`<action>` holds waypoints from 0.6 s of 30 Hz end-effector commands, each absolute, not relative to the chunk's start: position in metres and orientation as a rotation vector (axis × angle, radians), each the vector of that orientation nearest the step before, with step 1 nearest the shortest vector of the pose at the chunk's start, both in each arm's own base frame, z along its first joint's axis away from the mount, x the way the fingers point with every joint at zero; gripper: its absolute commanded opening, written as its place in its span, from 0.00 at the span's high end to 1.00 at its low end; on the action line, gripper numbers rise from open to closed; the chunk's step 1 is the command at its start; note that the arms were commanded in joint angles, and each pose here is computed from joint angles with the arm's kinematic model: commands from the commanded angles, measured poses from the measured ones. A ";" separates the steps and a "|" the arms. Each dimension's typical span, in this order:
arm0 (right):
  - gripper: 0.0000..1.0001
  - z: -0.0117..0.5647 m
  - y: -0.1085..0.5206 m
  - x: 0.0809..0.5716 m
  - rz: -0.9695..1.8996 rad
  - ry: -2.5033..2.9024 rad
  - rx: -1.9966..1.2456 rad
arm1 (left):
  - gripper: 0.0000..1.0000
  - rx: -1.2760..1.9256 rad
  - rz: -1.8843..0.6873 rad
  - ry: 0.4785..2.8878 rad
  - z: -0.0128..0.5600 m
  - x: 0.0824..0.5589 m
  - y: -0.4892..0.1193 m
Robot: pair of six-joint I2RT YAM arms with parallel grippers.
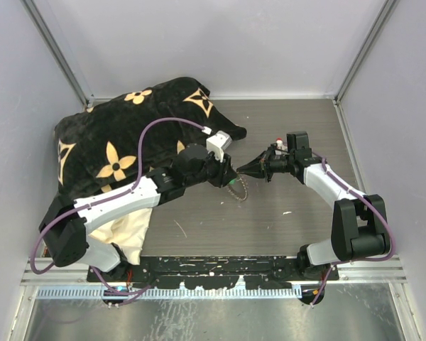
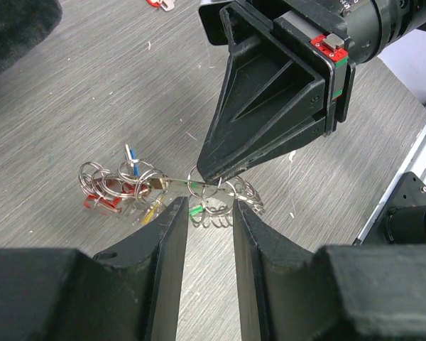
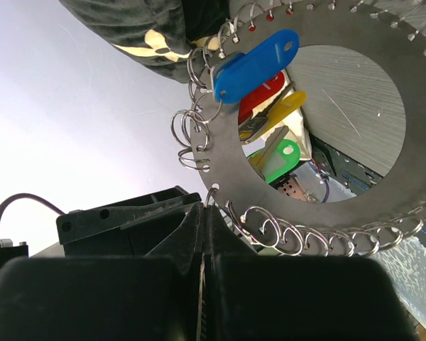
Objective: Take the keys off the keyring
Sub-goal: Remove the key from the keyring.
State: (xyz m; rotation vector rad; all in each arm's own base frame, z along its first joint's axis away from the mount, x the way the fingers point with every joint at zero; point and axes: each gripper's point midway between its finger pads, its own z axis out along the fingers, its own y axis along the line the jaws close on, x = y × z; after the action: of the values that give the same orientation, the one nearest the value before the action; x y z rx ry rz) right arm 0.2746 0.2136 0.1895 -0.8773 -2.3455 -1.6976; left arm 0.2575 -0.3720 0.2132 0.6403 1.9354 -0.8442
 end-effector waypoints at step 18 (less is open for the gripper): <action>0.99 0.212 0.215 0.272 -1.793 -2.317 -0.782 | 0.73 0.625 -0.817 1.924 0.226 0.267 -0.379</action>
State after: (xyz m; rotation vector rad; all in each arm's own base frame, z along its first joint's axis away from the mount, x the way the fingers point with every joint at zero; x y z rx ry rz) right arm 0.2740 0.2141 0.1914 -0.8658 -2.3382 -1.7068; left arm 0.2594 -0.3723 0.2005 0.6504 1.9859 -0.8051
